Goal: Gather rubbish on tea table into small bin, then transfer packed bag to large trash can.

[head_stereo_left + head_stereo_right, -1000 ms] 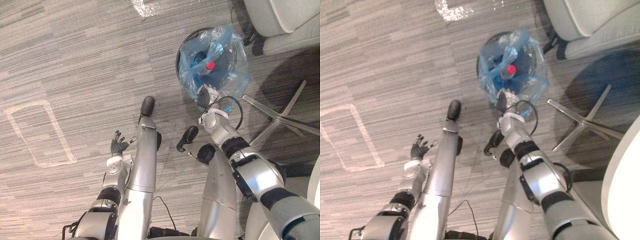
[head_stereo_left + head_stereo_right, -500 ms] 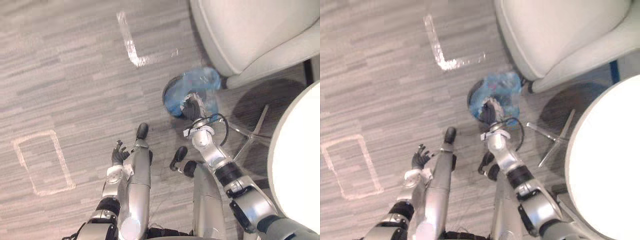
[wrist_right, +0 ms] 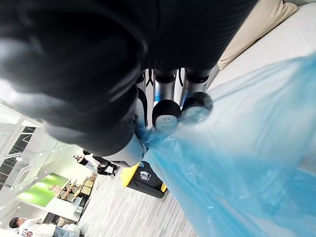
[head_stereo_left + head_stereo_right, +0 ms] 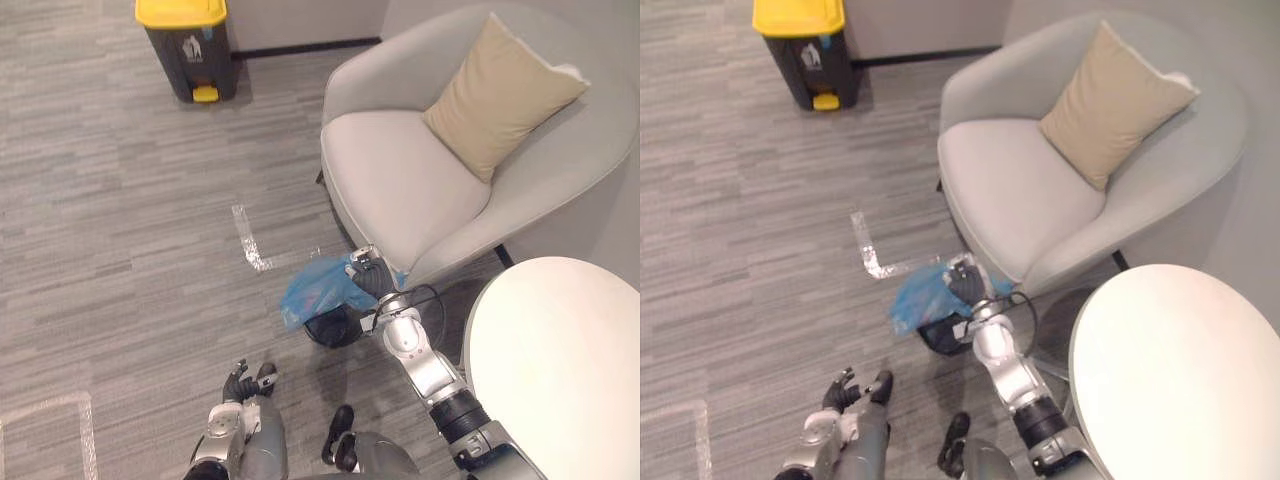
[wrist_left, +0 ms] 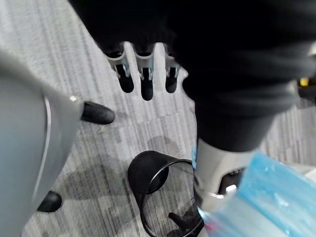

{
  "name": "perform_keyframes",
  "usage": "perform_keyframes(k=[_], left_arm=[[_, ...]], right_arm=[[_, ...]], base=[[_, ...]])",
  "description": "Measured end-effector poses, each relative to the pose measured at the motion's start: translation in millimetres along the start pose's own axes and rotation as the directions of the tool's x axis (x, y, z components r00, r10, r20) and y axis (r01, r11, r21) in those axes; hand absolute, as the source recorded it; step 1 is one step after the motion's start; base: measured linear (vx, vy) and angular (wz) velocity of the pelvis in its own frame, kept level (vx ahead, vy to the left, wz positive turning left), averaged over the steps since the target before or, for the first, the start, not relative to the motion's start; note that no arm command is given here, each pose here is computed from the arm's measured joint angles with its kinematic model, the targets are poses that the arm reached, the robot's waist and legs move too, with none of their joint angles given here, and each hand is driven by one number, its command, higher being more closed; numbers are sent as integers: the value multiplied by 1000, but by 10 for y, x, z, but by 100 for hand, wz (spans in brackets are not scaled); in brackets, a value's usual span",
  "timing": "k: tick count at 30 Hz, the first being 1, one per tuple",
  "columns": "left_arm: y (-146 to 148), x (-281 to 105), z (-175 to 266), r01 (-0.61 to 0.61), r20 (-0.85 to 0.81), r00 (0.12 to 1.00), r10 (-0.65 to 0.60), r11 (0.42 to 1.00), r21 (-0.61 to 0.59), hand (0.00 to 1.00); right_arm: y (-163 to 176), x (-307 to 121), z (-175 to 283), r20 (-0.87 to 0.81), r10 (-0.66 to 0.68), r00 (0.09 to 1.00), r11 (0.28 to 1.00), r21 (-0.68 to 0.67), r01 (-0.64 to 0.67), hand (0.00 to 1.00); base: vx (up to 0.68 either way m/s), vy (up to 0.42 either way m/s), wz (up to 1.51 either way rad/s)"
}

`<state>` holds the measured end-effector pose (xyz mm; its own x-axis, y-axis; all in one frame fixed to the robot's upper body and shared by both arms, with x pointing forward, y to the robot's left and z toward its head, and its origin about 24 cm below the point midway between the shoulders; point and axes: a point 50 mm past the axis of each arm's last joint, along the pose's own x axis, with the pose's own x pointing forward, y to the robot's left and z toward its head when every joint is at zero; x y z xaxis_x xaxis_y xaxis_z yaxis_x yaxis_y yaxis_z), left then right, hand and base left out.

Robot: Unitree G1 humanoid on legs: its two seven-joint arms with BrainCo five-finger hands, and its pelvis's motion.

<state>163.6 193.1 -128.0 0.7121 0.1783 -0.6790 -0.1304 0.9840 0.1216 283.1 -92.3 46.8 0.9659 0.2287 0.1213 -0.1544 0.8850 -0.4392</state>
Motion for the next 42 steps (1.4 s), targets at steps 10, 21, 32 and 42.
perform_keyframes(k=[10, 21, 32, 42], left_arm=[[33, -240, 807, 24, 428, 900, -84, 989, 145, 0], [-114, -464, 1195, 25, 598, 765, -240, 939, 344, 0], [-367, -505, 1557, -12, 650, 645, -403, 844, 536, 0], [-551, -542, 1770, -93, 671, 561, -484, 769, 632, 0]], right_arm=[[-73, -145, 11, 45, 134, 990, 982, 129, -139, 100], [-114, -192, 262, 187, 262, 947, 919, 252, -304, 100], [70, -209, 661, 383, 403, 831, 777, 336, -532, 100], [235, -270, 839, 479, 462, 746, 618, 429, -659, 100]], base=[[2, 0, -2], [9, -14, -9], [-39, -22, -9], [-3, -6, -3]])
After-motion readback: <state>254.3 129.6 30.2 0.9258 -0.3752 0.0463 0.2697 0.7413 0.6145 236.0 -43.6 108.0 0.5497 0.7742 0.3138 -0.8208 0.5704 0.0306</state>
